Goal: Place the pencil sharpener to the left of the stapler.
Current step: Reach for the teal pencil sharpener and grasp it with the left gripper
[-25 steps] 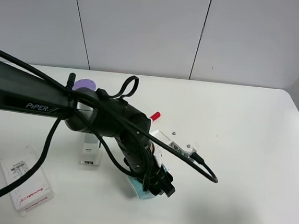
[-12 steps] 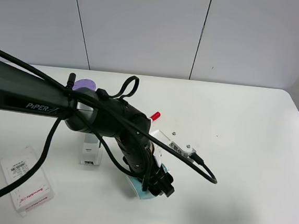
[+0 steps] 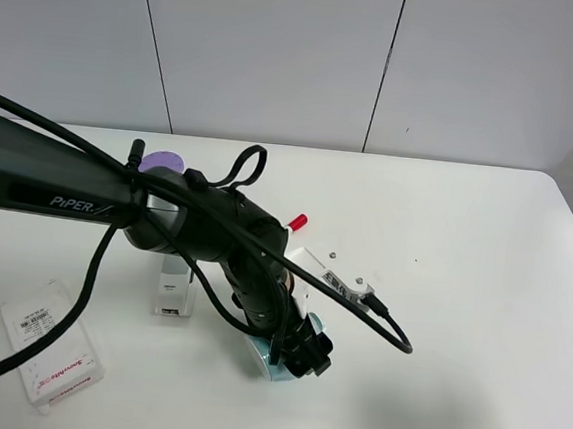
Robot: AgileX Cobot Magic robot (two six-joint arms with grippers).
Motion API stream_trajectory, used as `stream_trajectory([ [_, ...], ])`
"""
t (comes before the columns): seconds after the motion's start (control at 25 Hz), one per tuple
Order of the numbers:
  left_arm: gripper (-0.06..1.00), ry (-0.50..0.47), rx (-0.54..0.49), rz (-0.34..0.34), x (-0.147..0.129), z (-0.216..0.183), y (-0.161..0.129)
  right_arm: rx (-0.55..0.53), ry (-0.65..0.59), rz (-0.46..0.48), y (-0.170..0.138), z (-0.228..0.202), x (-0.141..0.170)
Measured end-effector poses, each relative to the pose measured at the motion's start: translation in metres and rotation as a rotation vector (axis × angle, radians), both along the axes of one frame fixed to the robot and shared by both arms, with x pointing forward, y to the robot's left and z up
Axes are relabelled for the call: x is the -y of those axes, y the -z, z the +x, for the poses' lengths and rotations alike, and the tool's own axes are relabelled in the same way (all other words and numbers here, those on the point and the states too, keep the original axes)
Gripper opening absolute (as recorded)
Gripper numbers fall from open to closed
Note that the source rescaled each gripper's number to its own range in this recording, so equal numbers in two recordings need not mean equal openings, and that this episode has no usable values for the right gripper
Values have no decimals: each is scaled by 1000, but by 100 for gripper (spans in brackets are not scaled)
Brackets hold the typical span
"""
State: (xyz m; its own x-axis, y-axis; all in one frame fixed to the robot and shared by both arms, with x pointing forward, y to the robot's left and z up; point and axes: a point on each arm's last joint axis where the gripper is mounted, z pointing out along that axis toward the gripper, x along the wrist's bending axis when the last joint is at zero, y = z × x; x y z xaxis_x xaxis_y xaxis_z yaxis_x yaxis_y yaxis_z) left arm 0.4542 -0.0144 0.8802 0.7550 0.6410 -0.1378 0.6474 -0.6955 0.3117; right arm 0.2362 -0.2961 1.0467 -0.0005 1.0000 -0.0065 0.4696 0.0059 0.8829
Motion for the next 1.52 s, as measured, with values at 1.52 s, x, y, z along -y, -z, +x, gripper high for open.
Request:
stream_trajectory([
  [1.52,83,2,-84,86,-12,-2,3,0,0,0,0,0,0],
])
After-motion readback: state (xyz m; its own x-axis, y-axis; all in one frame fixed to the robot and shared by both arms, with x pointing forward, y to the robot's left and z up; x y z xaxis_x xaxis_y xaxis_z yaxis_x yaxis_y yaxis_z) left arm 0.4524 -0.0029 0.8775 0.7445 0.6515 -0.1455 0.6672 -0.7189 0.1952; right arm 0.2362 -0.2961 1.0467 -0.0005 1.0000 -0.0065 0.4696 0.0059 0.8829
